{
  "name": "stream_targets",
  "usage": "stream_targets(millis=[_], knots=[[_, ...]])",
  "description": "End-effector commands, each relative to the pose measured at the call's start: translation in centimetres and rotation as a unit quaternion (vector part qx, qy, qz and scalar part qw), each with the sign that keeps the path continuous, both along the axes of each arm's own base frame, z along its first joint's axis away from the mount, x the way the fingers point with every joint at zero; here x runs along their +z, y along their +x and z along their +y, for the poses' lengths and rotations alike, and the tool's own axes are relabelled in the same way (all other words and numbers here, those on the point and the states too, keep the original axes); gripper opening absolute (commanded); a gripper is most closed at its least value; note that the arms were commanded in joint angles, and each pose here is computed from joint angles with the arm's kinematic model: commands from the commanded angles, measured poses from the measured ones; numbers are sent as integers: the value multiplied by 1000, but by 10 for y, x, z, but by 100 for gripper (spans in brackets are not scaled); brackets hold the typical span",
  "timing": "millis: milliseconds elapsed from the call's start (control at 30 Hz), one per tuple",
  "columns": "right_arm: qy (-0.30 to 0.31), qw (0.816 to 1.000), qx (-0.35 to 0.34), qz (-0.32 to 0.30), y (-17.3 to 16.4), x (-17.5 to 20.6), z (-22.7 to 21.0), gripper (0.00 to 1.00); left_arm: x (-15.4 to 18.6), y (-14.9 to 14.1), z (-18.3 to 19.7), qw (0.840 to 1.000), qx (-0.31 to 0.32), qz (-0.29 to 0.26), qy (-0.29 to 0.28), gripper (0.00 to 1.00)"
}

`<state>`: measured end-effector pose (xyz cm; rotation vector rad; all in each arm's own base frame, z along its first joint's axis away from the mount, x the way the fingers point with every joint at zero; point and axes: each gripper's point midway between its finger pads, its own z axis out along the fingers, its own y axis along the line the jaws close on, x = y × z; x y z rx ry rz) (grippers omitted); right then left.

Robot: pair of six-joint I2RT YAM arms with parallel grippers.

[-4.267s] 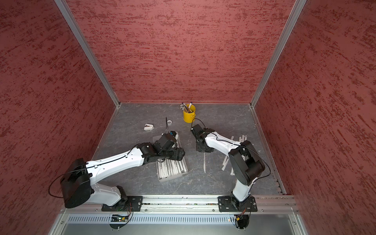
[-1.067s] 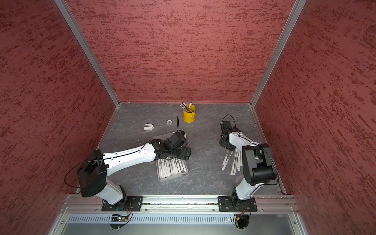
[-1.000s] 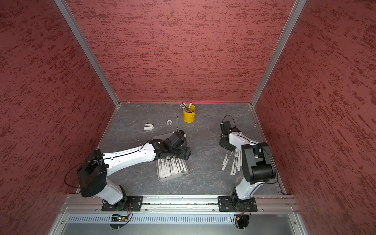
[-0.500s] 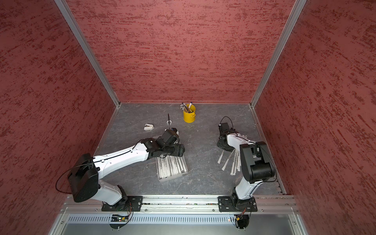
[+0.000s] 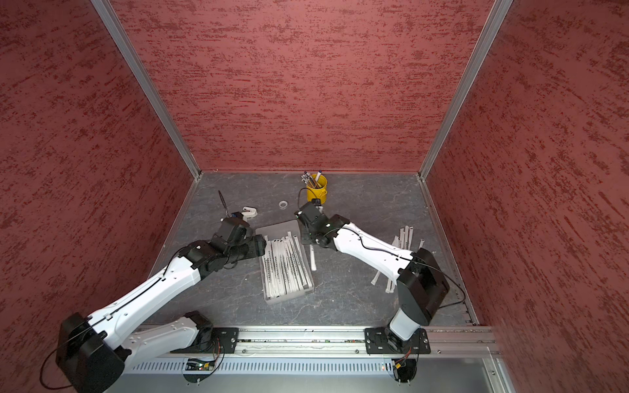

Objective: Put the straws into the storage box
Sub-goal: Place the straw in the storage box.

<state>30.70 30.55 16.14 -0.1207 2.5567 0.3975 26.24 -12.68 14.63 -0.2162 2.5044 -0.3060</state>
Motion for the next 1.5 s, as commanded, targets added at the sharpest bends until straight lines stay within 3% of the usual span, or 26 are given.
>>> stream_targets(millis=[0,233,567,800,1000,1167,1267,1467], knots=[[1,999,30,30,-22,-22,43,2,-11,-10,14,1000,18,24,7,87],[12,996,50,69,-37,-65,90,1,-18,-13,9,999,15,31,-13,87],[-13,992,39,116,-47,-113,93,2,-22,-12,4,999,10,32,-23,87],[-12,991,46,123,-49,-113,95,8,-19,-10,3,999,6,28,-25,87],[2,994,42,102,-44,-74,81,18,-8,-7,0,999,3,16,-30,87],[11,997,-14,78,-23,-35,21,27,5,-1,-20,999,-27,-1,-42,86],[-9,993,-87,81,-5,-38,-54,30,16,2,-61,995,-86,-18,-39,86],[-74,960,-254,88,5,-54,-206,47,10,-4,-155,980,-194,-20,-35,88]])
